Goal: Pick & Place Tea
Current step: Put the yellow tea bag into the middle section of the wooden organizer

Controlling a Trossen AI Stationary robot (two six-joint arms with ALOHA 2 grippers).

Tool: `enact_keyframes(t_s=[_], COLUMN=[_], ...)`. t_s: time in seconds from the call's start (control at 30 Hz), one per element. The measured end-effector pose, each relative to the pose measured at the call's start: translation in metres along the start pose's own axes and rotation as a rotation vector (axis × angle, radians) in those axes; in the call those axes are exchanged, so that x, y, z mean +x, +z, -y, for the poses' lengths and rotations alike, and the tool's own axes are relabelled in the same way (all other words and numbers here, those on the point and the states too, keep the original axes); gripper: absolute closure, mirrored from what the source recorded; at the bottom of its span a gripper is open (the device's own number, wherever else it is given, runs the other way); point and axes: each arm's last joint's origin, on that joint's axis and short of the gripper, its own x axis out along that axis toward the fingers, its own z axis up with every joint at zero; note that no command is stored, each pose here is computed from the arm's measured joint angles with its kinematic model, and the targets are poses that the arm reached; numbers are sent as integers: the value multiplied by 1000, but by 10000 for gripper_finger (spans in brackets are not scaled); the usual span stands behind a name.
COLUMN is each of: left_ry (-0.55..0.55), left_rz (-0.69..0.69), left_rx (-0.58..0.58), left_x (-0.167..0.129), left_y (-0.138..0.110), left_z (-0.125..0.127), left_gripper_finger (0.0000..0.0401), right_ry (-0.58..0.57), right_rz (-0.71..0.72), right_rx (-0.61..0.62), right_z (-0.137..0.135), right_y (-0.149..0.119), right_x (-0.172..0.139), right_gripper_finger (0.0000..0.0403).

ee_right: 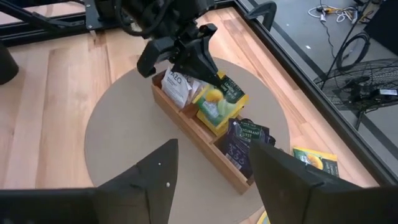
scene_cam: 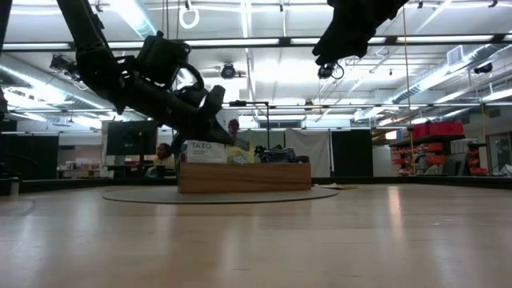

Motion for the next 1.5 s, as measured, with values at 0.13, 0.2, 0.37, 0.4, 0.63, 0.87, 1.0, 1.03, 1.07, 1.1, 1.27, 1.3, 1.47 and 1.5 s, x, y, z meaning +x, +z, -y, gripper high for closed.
enact_keyframes(t_s=[0.13, 0.2, 0.37, 0.4, 0.63, 0.87, 1.0, 1.03, 1.07, 1.1, 1.27, 1.3, 1.47, 1.5], left_ry=[-5, 5, 7, 7, 11, 1, -5, -13, -26, -40, -126, -150, -228, -243], left_rz=[44, 42, 37, 37, 32, 27, 38, 53, 76, 101, 217, 234, 291, 288], left_rx=[-18, -16, -14, -14, -11, 35, 31, 26, 18, 9, -86, -92, -55, -39], left_x=[1, 1, 1, 1, 1, 1, 0, -1, -1, -2, -11, -14, -33, -37], left_y=[3, 2, 1, 1, 1, 0, 2, 4, 7, 10, 29, 33, 50, 53], left_z=[1, 1, 1, 1, 0, 2, 3, 4, 5, 7, 16, 19, 31, 33], left_gripper_finger=[399, 399, 399, 399, 370, 304, 277, 272, 268, 265, 268, 272, 294, 296], right_ry=[-1, -1, -1, -1, -1, -1, -2, -2, -2, -3, -9, -7, 85, 107], right_rz=[-11, -11, -11, -11, -11, -11, -15, -17, -17, -17, -6, -4, 62, 92], right_rx=[5, 5, 0, -2, -2, -3, -4, -3, -3, -3, 16, 14, 69, 94], right_z=[0, 0, 0, 0, 0, 0, 0, 0, 0, 0, 0, 0, 0, 0], right_y=[-1, -1, -1, -1, -1, -1, -2, -2, -2, -2, -1, 0, -6, -9], right_x=[0, 0, 0, 0, 0, 0, 0, 0, 0, 0, 0, 0, 4, 4], right_gripper_finger=[195, 195, 195, 195, 195, 195, 195, 195, 195, 195, 195, 195, 198, 200])
